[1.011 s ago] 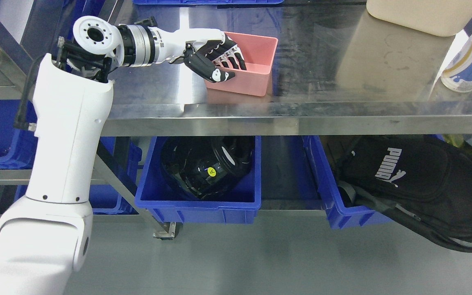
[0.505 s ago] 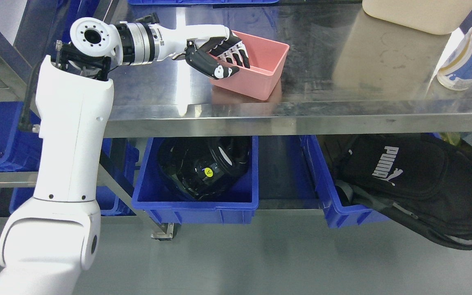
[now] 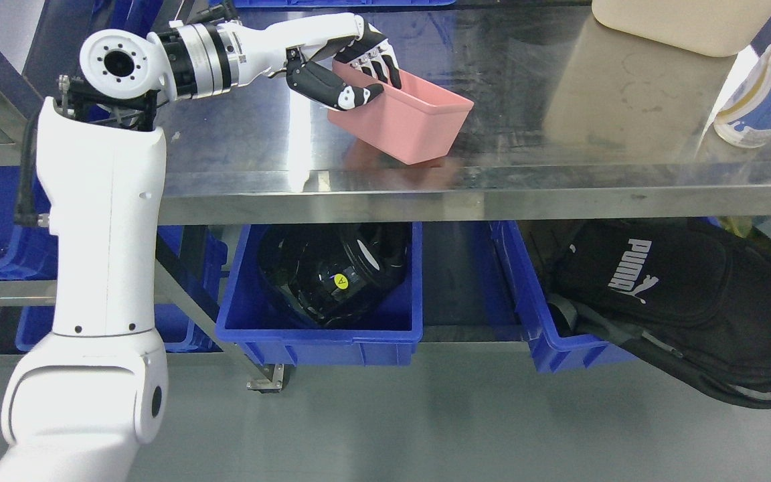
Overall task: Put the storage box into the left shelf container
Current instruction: 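Lift the pink box off the table with the left hand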
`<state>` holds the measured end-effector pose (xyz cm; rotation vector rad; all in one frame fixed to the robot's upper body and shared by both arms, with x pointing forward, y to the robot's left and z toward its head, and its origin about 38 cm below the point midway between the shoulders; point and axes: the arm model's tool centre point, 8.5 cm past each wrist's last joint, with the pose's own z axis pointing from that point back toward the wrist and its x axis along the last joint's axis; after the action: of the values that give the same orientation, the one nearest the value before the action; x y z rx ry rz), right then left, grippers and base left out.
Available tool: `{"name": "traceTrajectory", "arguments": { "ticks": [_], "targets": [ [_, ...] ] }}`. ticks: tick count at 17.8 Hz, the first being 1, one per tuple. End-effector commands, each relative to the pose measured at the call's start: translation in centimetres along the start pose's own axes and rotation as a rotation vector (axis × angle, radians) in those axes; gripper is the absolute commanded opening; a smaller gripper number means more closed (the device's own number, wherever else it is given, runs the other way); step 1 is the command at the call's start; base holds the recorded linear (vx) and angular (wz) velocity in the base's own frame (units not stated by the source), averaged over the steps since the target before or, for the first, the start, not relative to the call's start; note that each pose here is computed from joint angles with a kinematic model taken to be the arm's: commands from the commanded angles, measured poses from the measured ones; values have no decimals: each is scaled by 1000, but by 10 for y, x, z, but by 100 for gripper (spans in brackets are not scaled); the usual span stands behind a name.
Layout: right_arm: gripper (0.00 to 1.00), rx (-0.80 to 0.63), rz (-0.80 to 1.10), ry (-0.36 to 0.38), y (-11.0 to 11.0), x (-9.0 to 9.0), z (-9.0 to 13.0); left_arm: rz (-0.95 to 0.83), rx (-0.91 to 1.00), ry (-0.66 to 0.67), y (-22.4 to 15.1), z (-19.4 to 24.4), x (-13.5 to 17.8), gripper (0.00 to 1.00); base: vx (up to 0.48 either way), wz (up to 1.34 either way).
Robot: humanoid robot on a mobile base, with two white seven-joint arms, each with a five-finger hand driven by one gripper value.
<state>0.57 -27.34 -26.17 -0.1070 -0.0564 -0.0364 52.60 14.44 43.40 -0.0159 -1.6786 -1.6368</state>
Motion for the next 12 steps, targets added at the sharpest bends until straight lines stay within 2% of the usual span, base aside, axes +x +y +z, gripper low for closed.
{"name": "traceTrajectory", "arguments": {
  "ticks": [1,9,12],
  "targets": [
    [99,-16,0,-37,-11,18,-1,-128,144,-84,12,33,21,0,0,0],
    [99,-16,0,-37,-11,18,-1,-376,286,-150,18,73,54,0,0,0],
    [99,-16,0,-37,-11,18,-1,-486,330,-173,7,87,52,0,0,0]
  ]
}}
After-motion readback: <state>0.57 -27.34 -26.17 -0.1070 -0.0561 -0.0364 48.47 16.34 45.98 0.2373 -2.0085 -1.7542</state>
